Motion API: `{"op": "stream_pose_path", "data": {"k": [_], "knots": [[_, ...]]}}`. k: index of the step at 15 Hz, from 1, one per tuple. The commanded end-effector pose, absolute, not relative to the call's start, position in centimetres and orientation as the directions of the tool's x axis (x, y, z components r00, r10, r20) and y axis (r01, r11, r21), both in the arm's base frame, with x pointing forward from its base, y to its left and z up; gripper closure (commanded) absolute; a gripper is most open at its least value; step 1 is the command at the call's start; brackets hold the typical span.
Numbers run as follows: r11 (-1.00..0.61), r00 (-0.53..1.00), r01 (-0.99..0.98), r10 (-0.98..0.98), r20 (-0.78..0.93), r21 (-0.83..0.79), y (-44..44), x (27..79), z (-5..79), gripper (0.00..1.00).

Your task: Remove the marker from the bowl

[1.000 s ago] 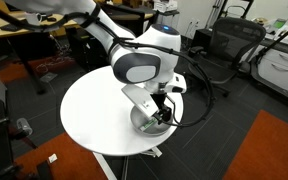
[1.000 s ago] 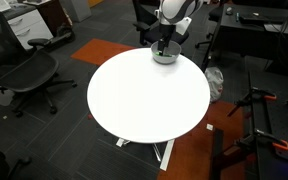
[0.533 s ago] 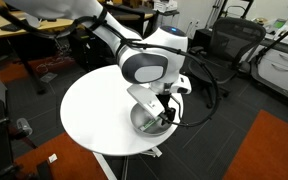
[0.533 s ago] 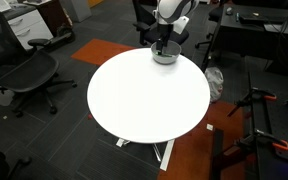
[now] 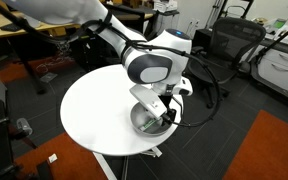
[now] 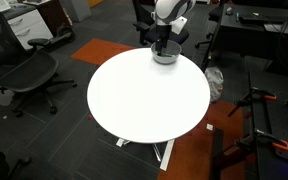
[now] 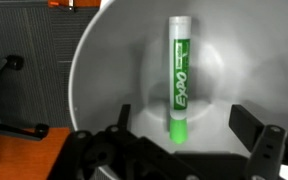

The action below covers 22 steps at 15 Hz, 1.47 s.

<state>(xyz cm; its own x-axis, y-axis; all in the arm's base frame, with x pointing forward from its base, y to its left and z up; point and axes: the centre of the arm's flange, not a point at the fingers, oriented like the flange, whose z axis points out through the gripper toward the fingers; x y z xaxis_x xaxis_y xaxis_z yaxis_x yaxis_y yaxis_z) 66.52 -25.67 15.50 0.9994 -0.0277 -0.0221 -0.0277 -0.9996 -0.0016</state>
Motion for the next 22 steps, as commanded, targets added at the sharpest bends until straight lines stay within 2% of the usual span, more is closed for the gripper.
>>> {"op": "stream_pose_path", "data": {"k": [1, 2, 4, 11, 14, 16, 22], "knots": [[-0.999, 0.998, -0.043, -0.043, -0.053, 0.004, -25.9, 67.6, 14.9, 0.00], [-0.999, 0.998, -0.044, -0.044, -0.055, 0.004, -25.9, 67.6, 14.6, 0.00], [-0.999, 0.997, -0.040, -0.040, -0.060, 0.004, -25.9, 67.6, 14.0, 0.28], [-0.999, 0.997, -0.046, -0.046, -0.057, 0.008, -26.3, 67.6, 13.6, 0.81], [-0.998, 0.997, -0.052, -0.053, -0.048, 0.023, -26.1, 67.2, 14.0, 0.99], [-0.998, 0.999, -0.046, -0.047, -0.019, 0.048, -25.3, 66.2, 15.7, 0.95], [-0.982, 0.991, -0.004, 0.021, 0.131, 0.190, -21.2, 63.5, 22.9, 0.95]]}}
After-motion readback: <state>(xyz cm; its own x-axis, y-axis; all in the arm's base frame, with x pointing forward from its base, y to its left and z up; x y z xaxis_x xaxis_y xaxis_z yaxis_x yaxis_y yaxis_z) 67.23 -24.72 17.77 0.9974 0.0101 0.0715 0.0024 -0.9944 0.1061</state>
